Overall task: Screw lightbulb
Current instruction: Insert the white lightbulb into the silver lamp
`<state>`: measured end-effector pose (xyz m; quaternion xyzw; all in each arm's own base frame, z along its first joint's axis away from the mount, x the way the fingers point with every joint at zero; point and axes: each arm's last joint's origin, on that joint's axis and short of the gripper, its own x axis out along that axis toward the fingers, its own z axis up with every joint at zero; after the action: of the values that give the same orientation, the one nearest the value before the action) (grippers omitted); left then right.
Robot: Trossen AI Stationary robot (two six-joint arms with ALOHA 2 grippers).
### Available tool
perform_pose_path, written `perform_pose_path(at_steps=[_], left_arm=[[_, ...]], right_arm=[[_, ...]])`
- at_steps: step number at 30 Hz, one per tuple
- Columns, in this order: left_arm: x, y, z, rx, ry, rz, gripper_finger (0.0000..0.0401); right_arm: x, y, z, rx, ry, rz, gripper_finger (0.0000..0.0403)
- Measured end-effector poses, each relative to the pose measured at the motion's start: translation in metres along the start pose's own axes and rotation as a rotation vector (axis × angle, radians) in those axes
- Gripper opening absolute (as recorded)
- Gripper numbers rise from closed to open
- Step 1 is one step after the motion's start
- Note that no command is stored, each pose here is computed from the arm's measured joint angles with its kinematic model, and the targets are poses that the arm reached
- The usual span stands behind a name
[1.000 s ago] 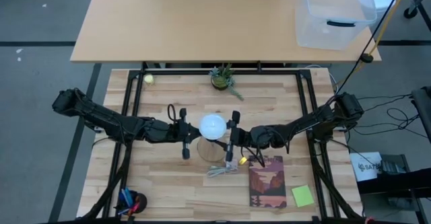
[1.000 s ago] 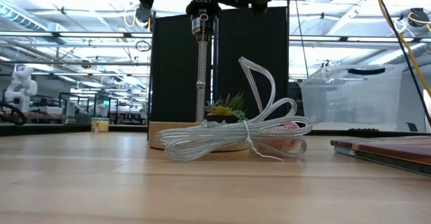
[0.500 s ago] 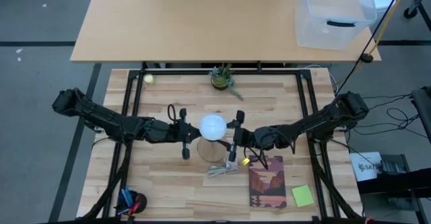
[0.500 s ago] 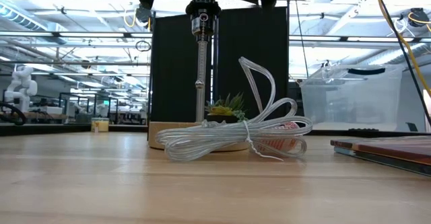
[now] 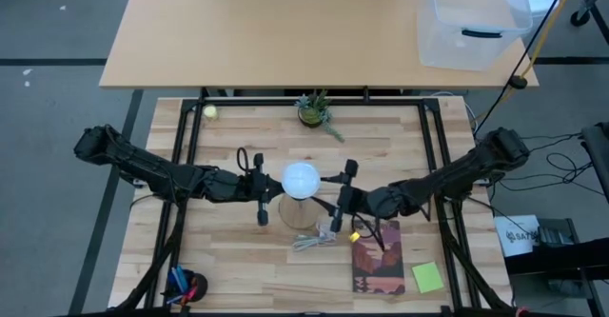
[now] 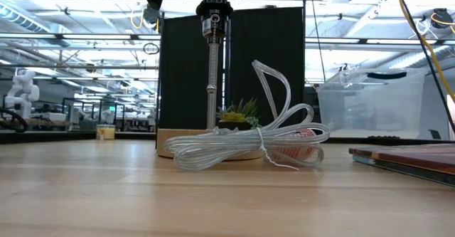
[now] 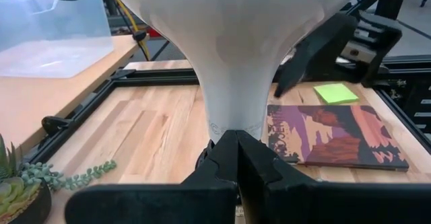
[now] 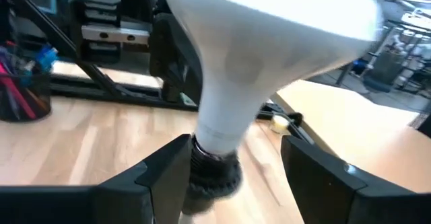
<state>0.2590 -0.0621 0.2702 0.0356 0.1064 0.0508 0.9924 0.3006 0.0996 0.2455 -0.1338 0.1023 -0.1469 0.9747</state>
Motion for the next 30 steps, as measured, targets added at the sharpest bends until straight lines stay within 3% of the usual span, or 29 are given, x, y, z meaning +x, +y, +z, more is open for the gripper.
perform_pose_path(at_steps=[5, 8, 17, 30], left_arm=[[0.0, 0.0, 0.0, 0.0, -0.001, 0.0, 0.0], [0.0, 0.0, 0.0, 0.001, 0.0, 0.0, 0.0], [0.0, 0.0, 0.0, 0.002, -0.001, 0.001, 0.0], [0.0, 0.0, 0.0, 0.006, -0.001, 0.001, 0.0]], right_arm=[[-0.009, 0.0, 0.003, 0.002, 0.022, -0.022, 0.0221], [-0.005, -0.001, -0.001, 0.006, 0.036, -0.033, 0.0195], [0.004, -0.009, -0.001, -0.026, 0.018, -0.07, 0.0013], [0.016, -0.021, -0.003, -0.021, 0.003, -0.043, 0.0002]])
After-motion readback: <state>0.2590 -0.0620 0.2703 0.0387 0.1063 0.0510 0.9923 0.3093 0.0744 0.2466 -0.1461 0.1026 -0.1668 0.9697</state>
